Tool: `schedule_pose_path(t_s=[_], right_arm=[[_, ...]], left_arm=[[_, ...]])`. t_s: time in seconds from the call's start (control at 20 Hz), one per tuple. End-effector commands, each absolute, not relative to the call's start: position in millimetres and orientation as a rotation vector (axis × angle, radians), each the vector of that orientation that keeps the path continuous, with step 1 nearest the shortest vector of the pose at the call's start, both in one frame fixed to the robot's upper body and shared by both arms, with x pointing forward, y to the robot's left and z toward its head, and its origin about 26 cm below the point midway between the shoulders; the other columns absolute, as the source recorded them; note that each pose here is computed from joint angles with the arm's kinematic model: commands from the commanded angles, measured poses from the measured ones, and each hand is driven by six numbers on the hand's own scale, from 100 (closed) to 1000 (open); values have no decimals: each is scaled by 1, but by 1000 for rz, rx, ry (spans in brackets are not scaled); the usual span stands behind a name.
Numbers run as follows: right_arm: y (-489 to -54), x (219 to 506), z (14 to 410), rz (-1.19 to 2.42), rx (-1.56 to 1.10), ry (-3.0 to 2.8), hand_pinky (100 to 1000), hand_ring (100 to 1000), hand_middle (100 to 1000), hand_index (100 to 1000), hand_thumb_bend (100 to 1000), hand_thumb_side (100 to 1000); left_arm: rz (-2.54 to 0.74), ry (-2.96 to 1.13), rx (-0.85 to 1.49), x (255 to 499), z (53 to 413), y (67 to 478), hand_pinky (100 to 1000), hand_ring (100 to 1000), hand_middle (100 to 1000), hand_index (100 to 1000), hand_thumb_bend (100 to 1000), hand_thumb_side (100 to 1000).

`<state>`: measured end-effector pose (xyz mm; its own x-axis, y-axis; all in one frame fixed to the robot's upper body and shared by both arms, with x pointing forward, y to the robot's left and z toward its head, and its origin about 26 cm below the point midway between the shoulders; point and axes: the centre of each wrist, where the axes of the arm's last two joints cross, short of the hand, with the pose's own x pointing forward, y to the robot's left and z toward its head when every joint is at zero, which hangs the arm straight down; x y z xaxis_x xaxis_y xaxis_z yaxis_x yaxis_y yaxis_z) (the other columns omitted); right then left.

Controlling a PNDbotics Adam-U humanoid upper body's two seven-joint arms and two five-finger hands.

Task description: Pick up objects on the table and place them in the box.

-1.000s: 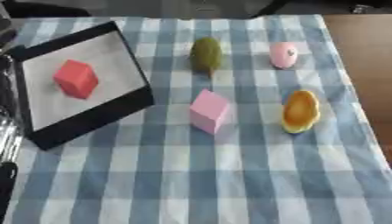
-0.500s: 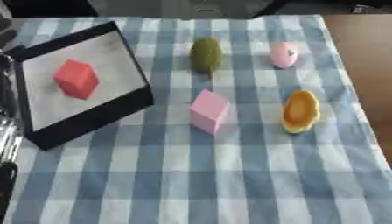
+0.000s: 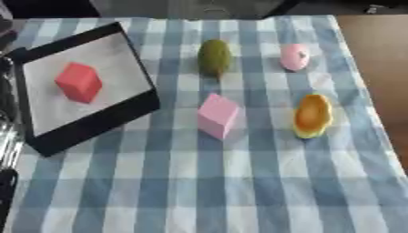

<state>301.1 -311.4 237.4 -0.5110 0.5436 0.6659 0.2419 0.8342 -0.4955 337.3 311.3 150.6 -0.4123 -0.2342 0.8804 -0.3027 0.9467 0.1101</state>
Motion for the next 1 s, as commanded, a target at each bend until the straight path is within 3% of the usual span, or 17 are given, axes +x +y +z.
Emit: schedule_pose_path(t_s=[0.05,0.1,0.2,0.45,1.0], right_arm=[[-309,294,264,632,-622,-2148,866,755,773,834,147,489],[-308,294,270,689,-625,-2147,868,760,776,836,185,510],[-305,294,283,846,-633,-2148,872,768,781,840,183,479],[-292,293,315,1289,-622,-2091,883,791,794,851,229,528],[-247,294,348,1966,-503,-1826,895,822,810,858,238,525]], left_arm=[[49,-2044,416,336,162,317,817,873,809,870,100,875],[48,-2044,417,336,162,318,817,873,810,870,100,876],[46,-2043,418,336,162,318,817,874,810,870,100,875],[39,-2040,418,336,162,318,817,875,810,868,100,874],[23,-2037,418,336,161,318,817,877,811,866,100,873]])
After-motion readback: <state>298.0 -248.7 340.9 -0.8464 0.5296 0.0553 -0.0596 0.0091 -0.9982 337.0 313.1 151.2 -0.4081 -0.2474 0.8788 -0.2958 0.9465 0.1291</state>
